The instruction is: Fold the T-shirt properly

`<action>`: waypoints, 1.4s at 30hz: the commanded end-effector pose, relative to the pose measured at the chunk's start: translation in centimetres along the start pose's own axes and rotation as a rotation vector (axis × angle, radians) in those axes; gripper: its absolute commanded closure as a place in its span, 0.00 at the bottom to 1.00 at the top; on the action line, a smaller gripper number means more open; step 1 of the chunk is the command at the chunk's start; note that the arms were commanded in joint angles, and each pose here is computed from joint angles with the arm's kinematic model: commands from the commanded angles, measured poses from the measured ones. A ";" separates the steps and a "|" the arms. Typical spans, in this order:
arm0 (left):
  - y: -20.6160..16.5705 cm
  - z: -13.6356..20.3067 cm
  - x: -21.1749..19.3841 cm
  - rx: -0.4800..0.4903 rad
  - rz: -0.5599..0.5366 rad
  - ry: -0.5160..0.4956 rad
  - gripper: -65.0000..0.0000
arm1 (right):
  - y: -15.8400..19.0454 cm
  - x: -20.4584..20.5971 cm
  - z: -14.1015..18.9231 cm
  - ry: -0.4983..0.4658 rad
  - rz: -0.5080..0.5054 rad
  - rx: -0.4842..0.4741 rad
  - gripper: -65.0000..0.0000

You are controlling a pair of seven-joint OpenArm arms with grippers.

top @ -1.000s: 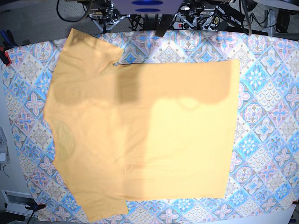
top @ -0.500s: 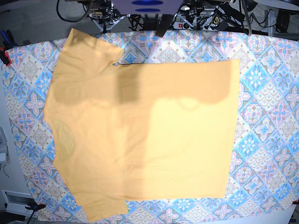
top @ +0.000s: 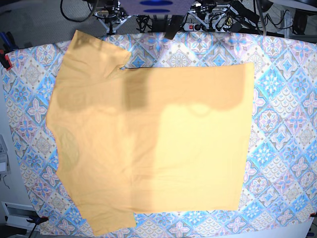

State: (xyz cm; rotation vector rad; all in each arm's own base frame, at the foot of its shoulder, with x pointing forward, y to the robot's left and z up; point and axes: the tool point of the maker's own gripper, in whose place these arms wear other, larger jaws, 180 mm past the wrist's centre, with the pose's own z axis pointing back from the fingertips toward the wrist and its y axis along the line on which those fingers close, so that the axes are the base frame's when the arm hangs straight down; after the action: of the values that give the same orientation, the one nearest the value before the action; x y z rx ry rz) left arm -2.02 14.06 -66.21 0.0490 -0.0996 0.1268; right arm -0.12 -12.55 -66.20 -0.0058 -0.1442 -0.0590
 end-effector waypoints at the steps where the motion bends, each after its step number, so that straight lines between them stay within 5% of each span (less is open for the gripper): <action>1: 0.4 0.1 -0.3 0.009 0.000 0.002 1.00 | -1.0 -0.5 0.1 0.004 0.011 -0.015 1.00; 13: 1.6 0.7 -3.2 0.022 -0.017 0.021 1.00 | -3.2 -4.7 1.0 0.063 0.023 -0.047 1.00; 27: 4.5 2.2 -6.1 0.055 -0.039 0.010 1.00 | -6.1 -7.3 3.1 0.020 0.055 -0.089 1.00; 42: 6.3 4.2 -7.2 0.073 -0.074 -0.169 1.00 | -8.6 -6.9 5.4 -0.069 0.101 -0.121 1.00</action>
State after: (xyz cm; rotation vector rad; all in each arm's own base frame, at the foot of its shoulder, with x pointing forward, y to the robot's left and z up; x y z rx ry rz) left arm -9.40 18.51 -62.79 0.1230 -0.2689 0.0603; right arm -7.67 -20.58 -61.99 -0.1326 -0.2087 0.0334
